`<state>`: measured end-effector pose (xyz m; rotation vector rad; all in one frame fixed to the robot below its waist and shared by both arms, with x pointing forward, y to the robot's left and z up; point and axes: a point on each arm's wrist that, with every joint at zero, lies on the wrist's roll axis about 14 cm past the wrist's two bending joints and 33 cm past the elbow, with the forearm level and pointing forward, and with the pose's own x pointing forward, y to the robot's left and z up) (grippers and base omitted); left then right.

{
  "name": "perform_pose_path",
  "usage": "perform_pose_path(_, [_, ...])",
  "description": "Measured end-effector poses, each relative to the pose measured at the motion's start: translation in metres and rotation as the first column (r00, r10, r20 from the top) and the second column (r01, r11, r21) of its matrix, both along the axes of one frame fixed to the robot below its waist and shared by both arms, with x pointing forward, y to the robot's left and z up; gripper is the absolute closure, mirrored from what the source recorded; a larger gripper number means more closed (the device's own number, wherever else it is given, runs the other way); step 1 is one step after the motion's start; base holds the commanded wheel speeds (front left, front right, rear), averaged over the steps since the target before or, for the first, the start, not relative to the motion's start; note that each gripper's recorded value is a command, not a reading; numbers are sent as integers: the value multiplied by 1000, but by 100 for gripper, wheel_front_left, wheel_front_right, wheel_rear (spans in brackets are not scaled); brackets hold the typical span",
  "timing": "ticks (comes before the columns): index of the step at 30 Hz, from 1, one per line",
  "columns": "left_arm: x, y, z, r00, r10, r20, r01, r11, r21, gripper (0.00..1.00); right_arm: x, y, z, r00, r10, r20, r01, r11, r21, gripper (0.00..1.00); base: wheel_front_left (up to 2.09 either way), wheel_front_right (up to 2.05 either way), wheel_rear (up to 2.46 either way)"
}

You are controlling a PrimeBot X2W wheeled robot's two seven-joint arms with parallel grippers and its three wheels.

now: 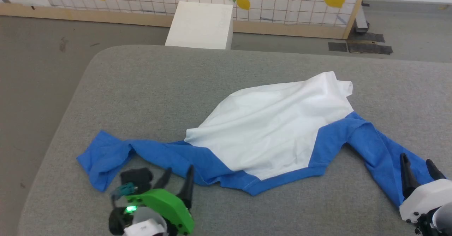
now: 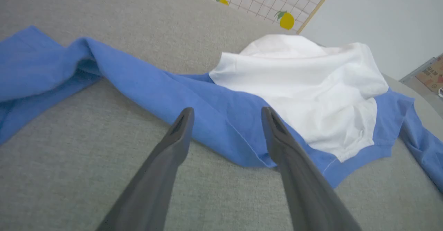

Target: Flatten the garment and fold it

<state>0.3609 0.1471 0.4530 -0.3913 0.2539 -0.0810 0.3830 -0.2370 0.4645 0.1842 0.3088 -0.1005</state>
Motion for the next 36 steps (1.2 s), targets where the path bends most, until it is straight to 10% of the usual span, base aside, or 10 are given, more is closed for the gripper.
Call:
perform_pose_path(16, [7, -41, -62, 861, -115, -496, 194, 975, 112, 0, -18, -20, -14, 997, -67, -29, 67, 998, 8, 0, 0, 0, 0])
perform_pose_path(19, [7, -37, -67, 846, -109, -521, 197, 973, 116, 99, -20, -23, -19, 996, -77, -41, 78, 997, 9, 0, 0, 0, 0])
perform_pose_path(36, [21, -27, -31, 947, -67, -314, 55, 997, -47, 100, 22, 77, -31, 948, 247, -203, -250, 968, 9, 0, 0, 0, 0])
